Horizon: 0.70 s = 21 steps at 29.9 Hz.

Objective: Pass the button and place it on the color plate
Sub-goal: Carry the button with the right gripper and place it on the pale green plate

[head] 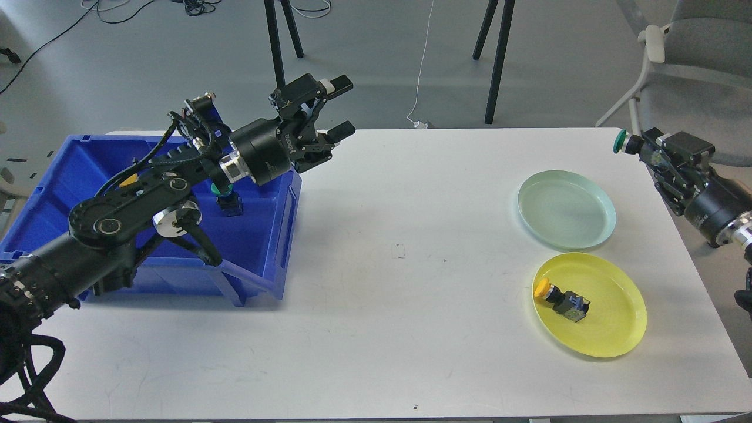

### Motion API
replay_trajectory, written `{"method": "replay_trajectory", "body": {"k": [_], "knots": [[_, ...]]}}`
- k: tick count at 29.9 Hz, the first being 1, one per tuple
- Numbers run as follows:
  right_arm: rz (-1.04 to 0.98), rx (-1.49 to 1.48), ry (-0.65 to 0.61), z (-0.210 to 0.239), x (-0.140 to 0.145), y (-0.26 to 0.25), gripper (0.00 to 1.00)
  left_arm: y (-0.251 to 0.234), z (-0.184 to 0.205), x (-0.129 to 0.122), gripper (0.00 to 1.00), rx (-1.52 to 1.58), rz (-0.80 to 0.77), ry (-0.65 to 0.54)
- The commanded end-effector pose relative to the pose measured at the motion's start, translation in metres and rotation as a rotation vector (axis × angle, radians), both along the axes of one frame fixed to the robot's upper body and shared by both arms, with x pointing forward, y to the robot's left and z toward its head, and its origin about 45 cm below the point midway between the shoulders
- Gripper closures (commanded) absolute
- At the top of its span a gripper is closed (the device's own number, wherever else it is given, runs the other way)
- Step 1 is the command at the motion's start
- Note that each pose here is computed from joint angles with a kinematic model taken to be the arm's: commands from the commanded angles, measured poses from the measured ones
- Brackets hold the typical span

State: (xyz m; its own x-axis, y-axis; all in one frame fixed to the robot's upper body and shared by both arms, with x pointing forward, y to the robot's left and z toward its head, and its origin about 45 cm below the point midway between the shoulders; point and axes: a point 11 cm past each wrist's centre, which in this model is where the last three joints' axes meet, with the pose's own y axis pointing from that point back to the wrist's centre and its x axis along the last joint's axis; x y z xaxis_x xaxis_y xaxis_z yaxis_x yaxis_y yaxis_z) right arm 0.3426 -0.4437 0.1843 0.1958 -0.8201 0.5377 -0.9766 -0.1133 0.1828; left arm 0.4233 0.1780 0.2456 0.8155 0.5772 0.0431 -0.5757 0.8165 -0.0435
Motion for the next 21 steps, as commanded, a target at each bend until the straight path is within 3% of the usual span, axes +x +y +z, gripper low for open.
{"method": "replay_trajectory", "body": {"k": [1,4,6,13,21], "knots": [[-0.028,-0.091,0.007,-0.037,-0.004,0.015,0.99,0.0,0.0,0.0,0.02,0.0,0.0,0.0],[-0.037,-0.137,-0.002,-0.048,0.006,0.021,0.98,0.0,0.0,0.0,0.02,0.0,0.0,0.0],[-0.028,-0.138,-0.004,-0.055,0.013,0.033,0.91,0.0,0.0,0.0,0.02,-0.001,0.001,-0.001],[-0.031,-0.126,-0.015,-0.06,0.025,0.047,0.39,0.0,0.0,0.0,0.02,0.0,0.0,0.0],[-0.044,-0.119,-0.018,-0.06,0.027,0.046,0.23,0.001,0.0,0.0,0.02,-0.018,0.008,0.01]]}}
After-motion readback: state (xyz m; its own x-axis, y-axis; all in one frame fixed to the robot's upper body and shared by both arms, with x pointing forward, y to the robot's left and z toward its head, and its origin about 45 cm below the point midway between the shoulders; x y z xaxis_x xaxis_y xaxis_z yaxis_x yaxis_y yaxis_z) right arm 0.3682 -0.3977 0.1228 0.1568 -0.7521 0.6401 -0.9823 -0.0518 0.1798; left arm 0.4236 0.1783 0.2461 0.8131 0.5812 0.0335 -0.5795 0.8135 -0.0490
